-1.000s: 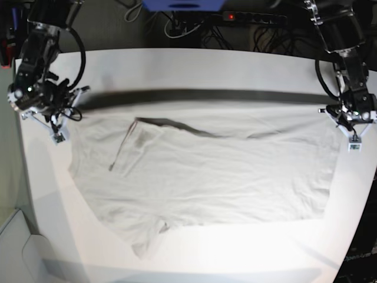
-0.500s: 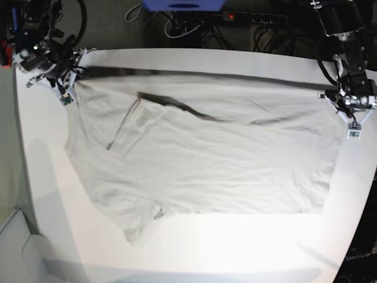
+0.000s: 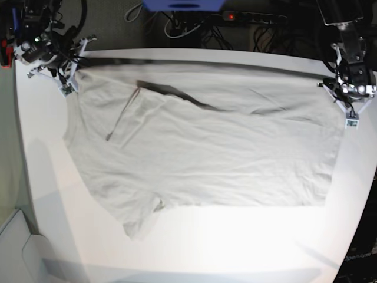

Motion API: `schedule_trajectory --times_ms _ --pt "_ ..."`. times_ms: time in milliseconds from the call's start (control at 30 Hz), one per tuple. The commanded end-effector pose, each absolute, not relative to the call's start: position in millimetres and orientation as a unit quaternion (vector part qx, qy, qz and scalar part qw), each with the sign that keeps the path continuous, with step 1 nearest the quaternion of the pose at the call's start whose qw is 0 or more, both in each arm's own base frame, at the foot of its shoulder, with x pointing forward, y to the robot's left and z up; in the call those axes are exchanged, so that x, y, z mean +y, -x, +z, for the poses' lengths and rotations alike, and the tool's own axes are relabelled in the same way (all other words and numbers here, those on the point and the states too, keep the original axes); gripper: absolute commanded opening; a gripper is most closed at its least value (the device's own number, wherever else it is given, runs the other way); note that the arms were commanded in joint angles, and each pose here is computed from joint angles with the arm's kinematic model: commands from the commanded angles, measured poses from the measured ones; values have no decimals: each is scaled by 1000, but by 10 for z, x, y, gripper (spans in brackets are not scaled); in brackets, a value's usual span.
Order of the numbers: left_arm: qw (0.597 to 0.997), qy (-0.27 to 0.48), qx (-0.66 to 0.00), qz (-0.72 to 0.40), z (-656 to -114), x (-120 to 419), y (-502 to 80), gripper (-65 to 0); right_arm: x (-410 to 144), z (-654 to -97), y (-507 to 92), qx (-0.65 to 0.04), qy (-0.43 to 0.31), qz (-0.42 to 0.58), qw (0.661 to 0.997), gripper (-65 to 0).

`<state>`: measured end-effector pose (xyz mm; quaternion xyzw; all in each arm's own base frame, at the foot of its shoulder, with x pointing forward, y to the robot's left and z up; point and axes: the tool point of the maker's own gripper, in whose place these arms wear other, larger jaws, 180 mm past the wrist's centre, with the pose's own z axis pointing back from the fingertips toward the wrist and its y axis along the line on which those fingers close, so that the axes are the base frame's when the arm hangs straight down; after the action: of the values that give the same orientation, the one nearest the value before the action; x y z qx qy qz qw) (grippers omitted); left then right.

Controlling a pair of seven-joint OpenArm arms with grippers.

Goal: Layout the t-shirt on the table in an organized manner, then fold the t-shirt properly
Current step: 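Pull the held edge with both grippers away from the shirt body, then release the edge and lower both grippers onto the shirt sides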

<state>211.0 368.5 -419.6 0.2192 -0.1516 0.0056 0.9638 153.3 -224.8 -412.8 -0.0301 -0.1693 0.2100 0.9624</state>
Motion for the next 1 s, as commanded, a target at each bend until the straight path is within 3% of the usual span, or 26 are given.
schedule_trajectory --times_ms 0,267,467,533,700,967 --pt "958 -235 -163 3 -4082 3773 -2169 -650 -2272 -4066 -1577 -179 37 220 958 -650" --pt "956 -241 -167 19 -4039 3869 -2137 -650 -2275 -4071 -1564 -176 37 219 959 -631" --pt "953 -247 -170 37 -3991 3973 -2096 -641 -2277 -4094 -1498 -169 35 219 960 -448" --pt "954 -247 -167 35 -3996 3967 -2092 -579 -2277 -4094 -1498 -169 35 219 960 -387" --pt "954 -247 -169 37 -4003 3965 -2077 -300 -2286 -4081 -1519 -172 37 218 960 -301" --pt "955 -230 -173 -66 -3853 3770 -2185 -271 -2616 -3870 -1666 -207 76 160 962 -297"
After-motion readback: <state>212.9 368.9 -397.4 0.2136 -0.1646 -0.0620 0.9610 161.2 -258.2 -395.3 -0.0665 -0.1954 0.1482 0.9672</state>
